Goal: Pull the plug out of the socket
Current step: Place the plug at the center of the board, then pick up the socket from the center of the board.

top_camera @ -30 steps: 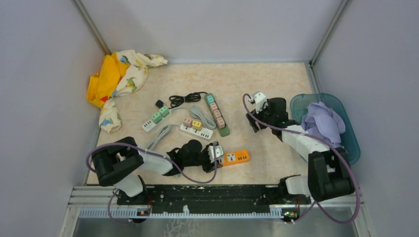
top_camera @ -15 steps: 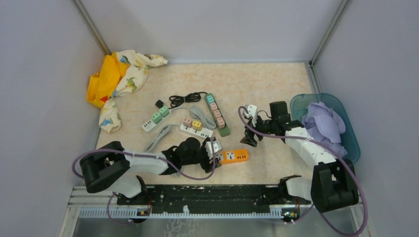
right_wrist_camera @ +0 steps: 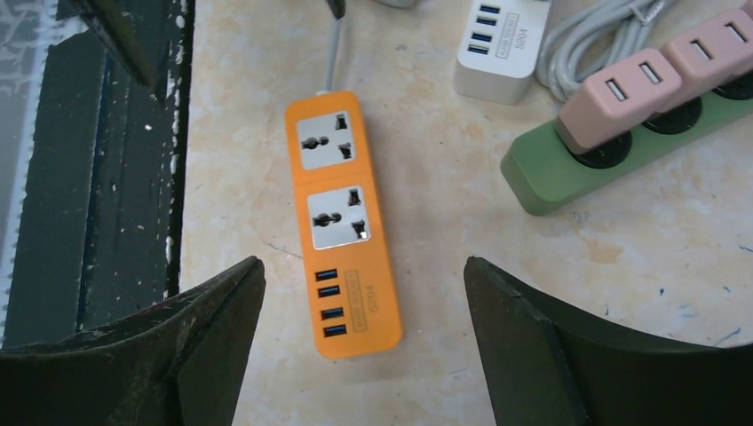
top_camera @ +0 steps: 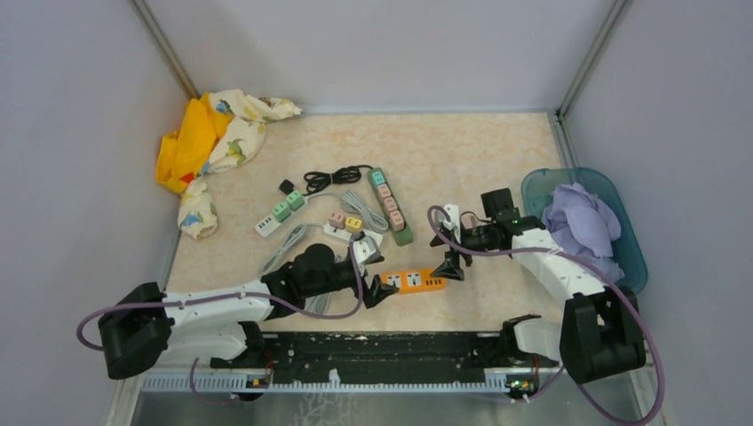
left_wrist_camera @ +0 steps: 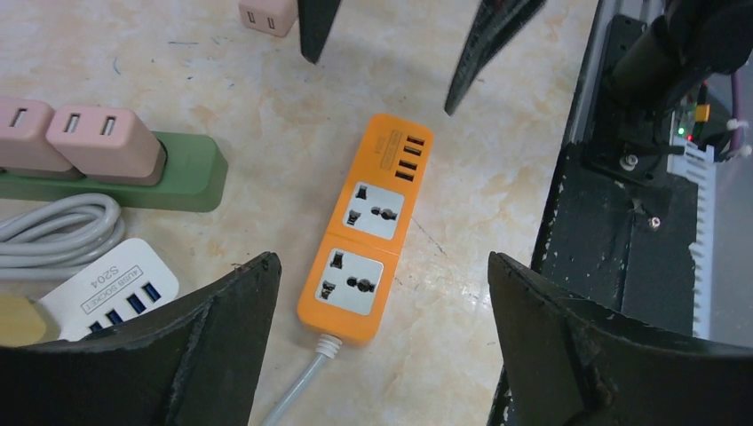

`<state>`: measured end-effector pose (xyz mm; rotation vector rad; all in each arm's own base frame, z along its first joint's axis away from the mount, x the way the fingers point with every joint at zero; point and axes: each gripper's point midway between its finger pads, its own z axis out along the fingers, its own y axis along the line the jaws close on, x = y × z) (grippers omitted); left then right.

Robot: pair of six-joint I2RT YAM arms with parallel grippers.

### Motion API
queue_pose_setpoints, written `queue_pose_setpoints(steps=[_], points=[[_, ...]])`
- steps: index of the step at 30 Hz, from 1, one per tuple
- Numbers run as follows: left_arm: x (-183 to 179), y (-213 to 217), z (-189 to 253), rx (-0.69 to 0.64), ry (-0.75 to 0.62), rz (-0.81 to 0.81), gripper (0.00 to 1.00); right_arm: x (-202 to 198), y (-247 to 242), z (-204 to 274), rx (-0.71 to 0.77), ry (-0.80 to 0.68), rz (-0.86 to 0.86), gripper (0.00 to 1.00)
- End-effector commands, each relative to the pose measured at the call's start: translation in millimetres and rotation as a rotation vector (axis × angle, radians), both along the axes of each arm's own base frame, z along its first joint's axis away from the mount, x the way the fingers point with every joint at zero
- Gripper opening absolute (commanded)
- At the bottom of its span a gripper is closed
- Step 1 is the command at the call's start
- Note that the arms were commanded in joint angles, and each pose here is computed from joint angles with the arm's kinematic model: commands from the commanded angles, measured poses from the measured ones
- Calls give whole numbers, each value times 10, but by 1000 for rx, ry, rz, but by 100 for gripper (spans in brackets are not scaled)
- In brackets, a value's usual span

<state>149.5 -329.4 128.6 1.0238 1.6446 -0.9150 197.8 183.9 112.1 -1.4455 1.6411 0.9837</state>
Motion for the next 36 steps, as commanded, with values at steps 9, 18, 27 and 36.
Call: queue_pose_setpoints(steps=[9, 18, 27, 36], points=[[432, 380, 466, -129, 100, 323, 100, -344, 323, 36, 20, -92, 253, 88], [671, 758, 606, -173, 229, 469, 100, -453, 477, -151, -71, -91, 307, 89], [779, 1019, 696, -231, 239, 544, 100, -566, 663, -331, -184, -71, 336, 99], [815, 1137, 549, -193, 244, 603, 100, -691, 819, -487, -281, -73, 371, 99]])
